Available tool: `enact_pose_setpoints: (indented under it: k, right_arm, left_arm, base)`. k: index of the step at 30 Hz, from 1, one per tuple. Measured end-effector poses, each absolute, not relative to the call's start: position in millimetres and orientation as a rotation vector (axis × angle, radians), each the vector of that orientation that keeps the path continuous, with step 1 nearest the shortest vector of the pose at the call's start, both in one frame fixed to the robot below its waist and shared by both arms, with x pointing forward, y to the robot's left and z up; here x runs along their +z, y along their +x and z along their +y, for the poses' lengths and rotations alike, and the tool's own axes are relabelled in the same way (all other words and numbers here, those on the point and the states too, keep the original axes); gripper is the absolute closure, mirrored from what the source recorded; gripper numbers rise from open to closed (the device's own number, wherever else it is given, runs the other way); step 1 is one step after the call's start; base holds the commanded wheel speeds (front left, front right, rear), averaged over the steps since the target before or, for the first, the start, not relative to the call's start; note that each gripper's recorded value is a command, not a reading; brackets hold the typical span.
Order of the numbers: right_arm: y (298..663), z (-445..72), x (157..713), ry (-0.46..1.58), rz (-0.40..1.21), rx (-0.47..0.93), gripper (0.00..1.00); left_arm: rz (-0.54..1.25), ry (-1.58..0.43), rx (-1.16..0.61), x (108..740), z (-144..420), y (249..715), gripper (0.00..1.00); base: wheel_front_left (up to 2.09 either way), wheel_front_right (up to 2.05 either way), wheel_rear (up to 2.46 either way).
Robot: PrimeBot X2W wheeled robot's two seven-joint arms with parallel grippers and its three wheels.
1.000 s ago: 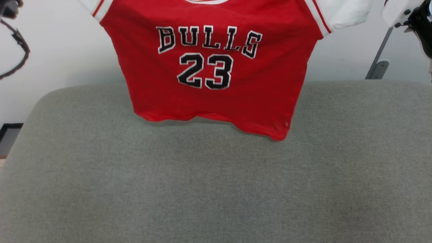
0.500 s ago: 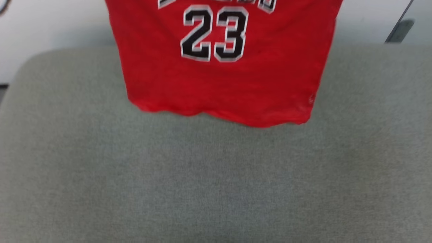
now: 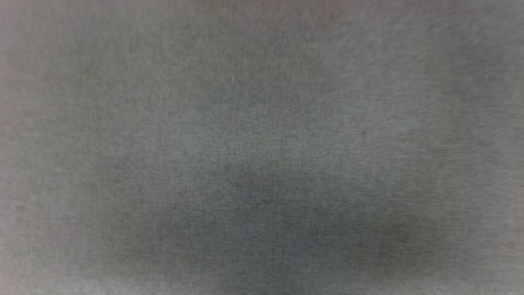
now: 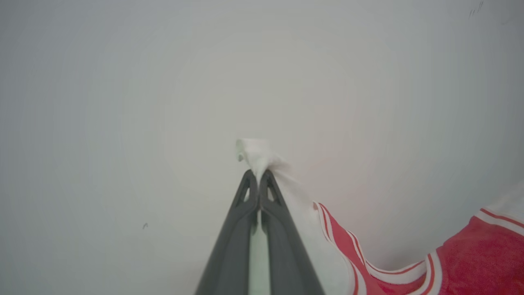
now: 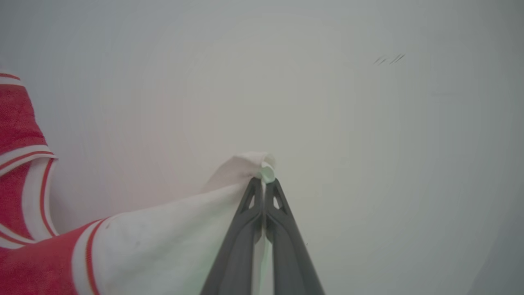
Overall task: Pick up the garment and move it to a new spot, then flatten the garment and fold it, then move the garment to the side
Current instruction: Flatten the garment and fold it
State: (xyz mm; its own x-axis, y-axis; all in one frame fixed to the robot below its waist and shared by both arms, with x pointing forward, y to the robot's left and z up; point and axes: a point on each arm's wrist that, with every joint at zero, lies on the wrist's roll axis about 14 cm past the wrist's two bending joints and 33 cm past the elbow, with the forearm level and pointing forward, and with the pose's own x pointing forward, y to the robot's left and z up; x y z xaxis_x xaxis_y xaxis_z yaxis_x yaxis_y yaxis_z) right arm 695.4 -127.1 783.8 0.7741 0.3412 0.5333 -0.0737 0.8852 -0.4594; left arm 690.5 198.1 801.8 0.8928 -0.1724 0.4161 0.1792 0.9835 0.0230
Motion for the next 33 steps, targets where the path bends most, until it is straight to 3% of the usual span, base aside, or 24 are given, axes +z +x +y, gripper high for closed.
enact_pose_setpoints:
  k: [4, 11, 15, 22, 26, 33]
  right_arm:
    - [726.8, -114.3, 687.7, -0.47, -0.508, 0.286, 1.0]
    - [745.7, -100.1, 542.4, -0.403, -0.226, 0.364, 1.0]
    - [734.7, -83.3, 513.5, -0.345, -0.156, 0.413, 1.0]
    - [699.8, -76.4, 493.9, -0.281, -0.09, 0.471, 1.0]
    - [654.0, -85.7, 489.2, -0.25, -0.05, 0.513, 1.0]
    - [575.4, -142.0, 466.6, -0.217, 0.083, 0.462, 1.0]
  left_arm:
    - [-0.369, -0.036, -0.163, 732.9, 208.5, 717.3, 1.0]
    - [-0.054, -0.012, -0.139, 584.9, 224.6, 726.7, 1.0]
    - [0.104, -0.011, -0.136, 534.4, 233.6, 705.5, 1.0]
    - [0.247, 0.01, -0.169, 502.8, 243.0, 659.4, 1.0]
    - [0.304, 0.0, -0.212, 496.4, 248.2, 609.2, 1.0]
    - [0.451, 0.012, -0.289, 470.1, 251.6, 510.3, 1.0]
  base:
    - [0.0, 0.0, 0.0]
    - [0.0, 0.0, 0.0]
    - [0.0, 0.0, 0.0]
    - [0.0, 0.0, 0.0]
    - [0.0, 0.0, 0.0]
    - [0.0, 0.0, 0.0]
